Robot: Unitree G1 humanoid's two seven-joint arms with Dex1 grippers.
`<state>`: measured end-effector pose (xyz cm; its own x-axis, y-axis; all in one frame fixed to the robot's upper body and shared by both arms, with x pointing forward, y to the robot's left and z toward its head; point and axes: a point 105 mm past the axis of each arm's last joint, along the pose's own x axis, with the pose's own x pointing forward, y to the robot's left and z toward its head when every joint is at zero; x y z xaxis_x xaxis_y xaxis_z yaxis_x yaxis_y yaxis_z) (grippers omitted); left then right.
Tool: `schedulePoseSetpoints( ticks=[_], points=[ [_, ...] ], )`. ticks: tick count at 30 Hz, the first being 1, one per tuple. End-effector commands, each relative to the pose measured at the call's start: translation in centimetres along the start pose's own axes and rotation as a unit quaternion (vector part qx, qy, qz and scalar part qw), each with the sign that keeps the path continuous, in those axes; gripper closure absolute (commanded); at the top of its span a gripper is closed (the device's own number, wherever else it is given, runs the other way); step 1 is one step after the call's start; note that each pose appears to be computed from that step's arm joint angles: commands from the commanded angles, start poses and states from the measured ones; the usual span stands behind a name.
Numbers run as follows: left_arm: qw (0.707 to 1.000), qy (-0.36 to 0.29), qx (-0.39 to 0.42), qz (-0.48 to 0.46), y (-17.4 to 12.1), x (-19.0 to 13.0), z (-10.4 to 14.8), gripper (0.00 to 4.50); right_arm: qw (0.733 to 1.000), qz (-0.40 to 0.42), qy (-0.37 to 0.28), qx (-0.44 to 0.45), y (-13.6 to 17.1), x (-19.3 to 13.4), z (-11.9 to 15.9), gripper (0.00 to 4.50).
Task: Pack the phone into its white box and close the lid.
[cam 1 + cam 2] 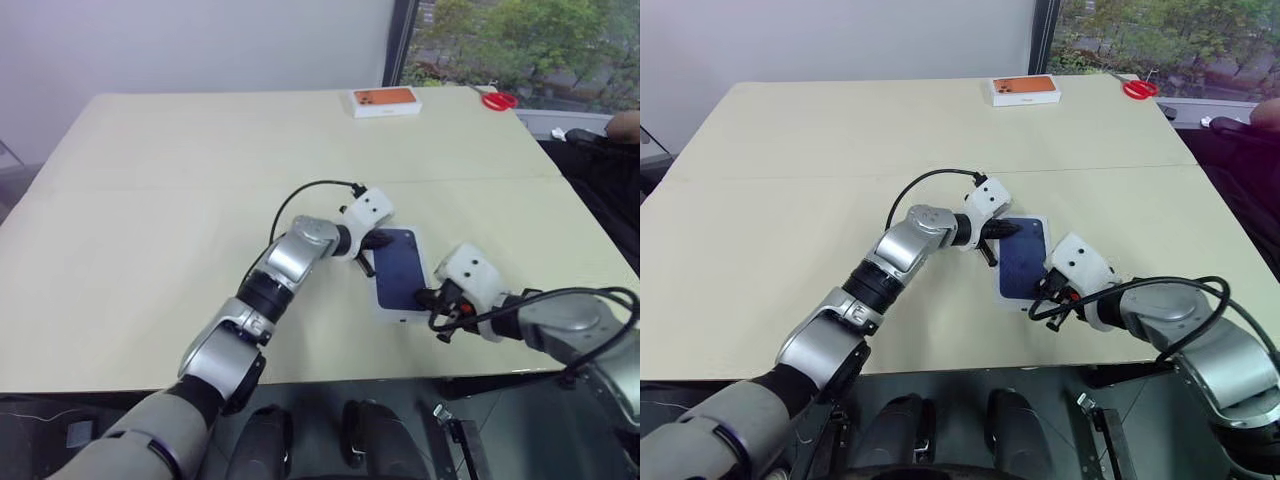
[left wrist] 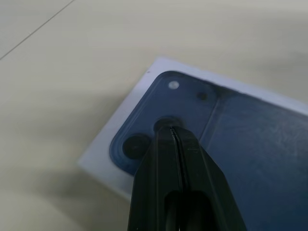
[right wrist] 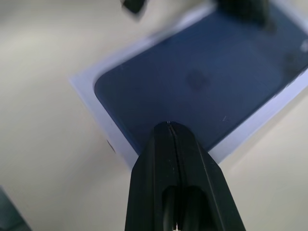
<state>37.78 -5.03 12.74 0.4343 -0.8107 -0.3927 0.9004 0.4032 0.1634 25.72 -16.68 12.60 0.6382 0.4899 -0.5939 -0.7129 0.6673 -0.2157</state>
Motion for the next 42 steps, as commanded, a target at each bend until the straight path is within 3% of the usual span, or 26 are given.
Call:
schedulePoseSetpoints(
  ticks=[1, 6, 10, 13, 19, 23, 31, 42],
  points=[
    [0.999, 0.039, 0.013, -0.014, -0.6, 0.0, -1.4, 4.47, 1.000, -0.015, 0.018, 0.010, -0.1, 0.5, -0.5, 4.50],
    [1.000, 0.001, 0.001, 0.011, 0.6, -1.1, -0.6, 4.47, 1.000, -0.018, 0.025, 0.005, -0.2, 0.7, -0.5, 4.50],
    [0.993, -0.108, -0.015, 0.045, 2.7, -4.4, 2.1, 4.47, 0.996, -0.081, -0.036, -0.019, -2.6, 0.0, 2.0, 4.50],
    [0.982, -0.173, -0.015, 0.075, 4.2, -9.1, 2.3, 4.47, 0.981, -0.157, -0.111, -0.011, -5.5, -0.8, 4.2, 4.50],
    [0.976, -0.163, -0.047, 0.140, 6.0, -17.1, -2.8, 4.47, 0.962, -0.199, -0.183, 0.026, -8.0, -0.7, 5.4, 4.50],
    [0.970, -0.129, -0.076, 0.191, 6.2, -21.4, -7.1, 4.47, 0.960, -0.169, -0.214, 0.061, -8.5, 0.2, 5.2, 4.50],
    [0.950, -0.124, -0.101, 0.267, 6.5, -25.2, -9.2, 4.47, 0.962, -0.133, -0.223, 0.082, -8.7, 1.9, 4.9, 4.50],
    [0.944, -0.102, -0.102, 0.298, 6.8, -27.7, -10.3, 4.47, 0.957, -0.127, -0.243, 0.095, -8.8, 1.7, 5.1, 4.50]
  ],
)
